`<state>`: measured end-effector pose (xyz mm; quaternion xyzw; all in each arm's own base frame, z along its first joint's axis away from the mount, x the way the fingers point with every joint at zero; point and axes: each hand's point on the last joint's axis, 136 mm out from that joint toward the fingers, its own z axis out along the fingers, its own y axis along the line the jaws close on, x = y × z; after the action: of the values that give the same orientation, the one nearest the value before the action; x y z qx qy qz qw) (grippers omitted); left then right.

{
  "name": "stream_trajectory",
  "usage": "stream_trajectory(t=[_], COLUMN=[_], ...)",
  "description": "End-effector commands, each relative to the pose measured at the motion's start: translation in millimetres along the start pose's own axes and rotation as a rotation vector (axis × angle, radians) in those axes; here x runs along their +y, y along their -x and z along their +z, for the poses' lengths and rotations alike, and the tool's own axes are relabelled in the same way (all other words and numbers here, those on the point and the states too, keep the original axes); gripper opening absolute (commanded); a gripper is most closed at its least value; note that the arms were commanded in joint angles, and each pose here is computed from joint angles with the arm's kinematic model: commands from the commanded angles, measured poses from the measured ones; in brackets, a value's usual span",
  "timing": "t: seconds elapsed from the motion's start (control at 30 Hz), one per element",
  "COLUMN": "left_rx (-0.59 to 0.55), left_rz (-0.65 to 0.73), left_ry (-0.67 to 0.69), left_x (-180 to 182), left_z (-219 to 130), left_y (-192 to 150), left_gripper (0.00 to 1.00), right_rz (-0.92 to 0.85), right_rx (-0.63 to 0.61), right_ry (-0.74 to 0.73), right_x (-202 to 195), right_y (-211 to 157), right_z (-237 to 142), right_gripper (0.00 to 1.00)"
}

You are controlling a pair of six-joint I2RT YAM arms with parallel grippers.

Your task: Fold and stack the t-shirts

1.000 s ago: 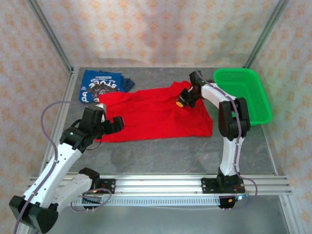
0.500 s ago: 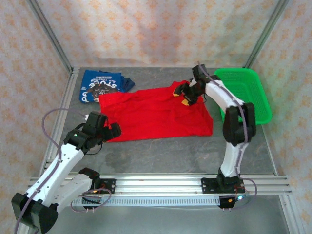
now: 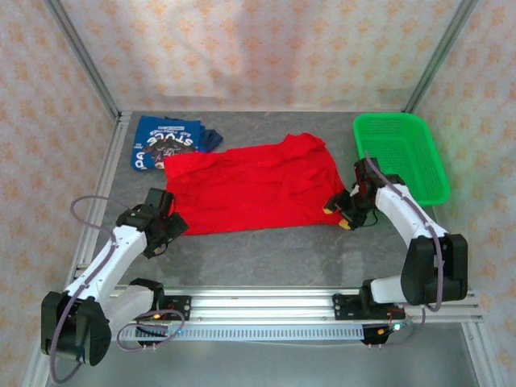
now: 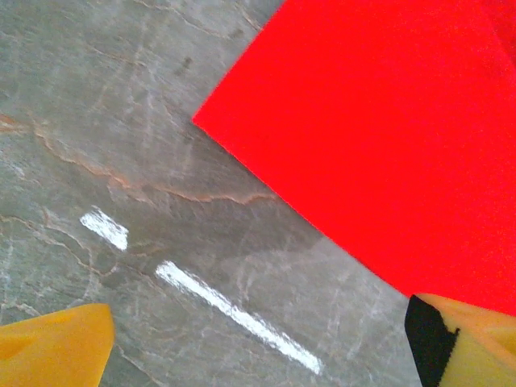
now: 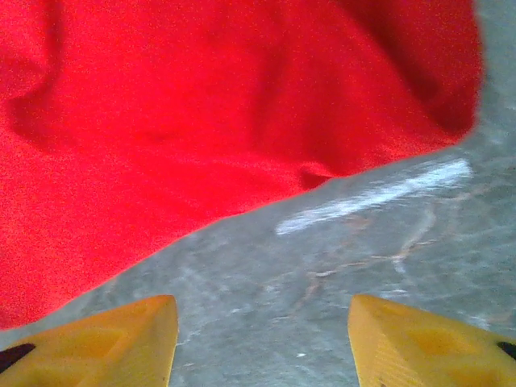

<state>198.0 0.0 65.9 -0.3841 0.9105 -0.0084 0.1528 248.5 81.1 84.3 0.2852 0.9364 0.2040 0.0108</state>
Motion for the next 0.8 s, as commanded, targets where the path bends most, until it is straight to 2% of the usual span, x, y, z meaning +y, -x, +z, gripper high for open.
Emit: stream_trajectory(t=[0.0,0.23,0.33,0.43,0.5,0.53,0.77], left_rx=[-0.027,-0.047,-0.032,-0.002,0.023,0.03,0.073], left_rz=[-0.009,-0.029,-0.028,-0.026,-0.026,-0.025,-0.04], left_ry=[0.016,-0.01,0.014,0.101,0.147,0.166,0.214], left_x=[4,-8,-12,-1,9,14,38], left_z=[12,35,43,51,55,56,50], left_y=[7,20,27,27,21,19,-4], left_gripper=[0.93,0.92,0.92,0.88,0.87,0.87,0.79], right_rz=[0.015,0.044,0.072,0.099,0.103,0.104,0.1], right_rx=[-0.055,-0.146,-0.184,-0.208,-0.22,-0.222,-0.191], right_ry=[-0.054,-0.113,-0.156,-0.211,-0.248,-0.259,-0.318], right_x=[-16,-25,-30,-40,-49,-53,-88], right_y=[16,53,71,76,71,67,13], right_z=[10,33,43,46,39,36,9], right_gripper=[0.55,0.53,0.39,0.18,0.04,0.0,0.0])
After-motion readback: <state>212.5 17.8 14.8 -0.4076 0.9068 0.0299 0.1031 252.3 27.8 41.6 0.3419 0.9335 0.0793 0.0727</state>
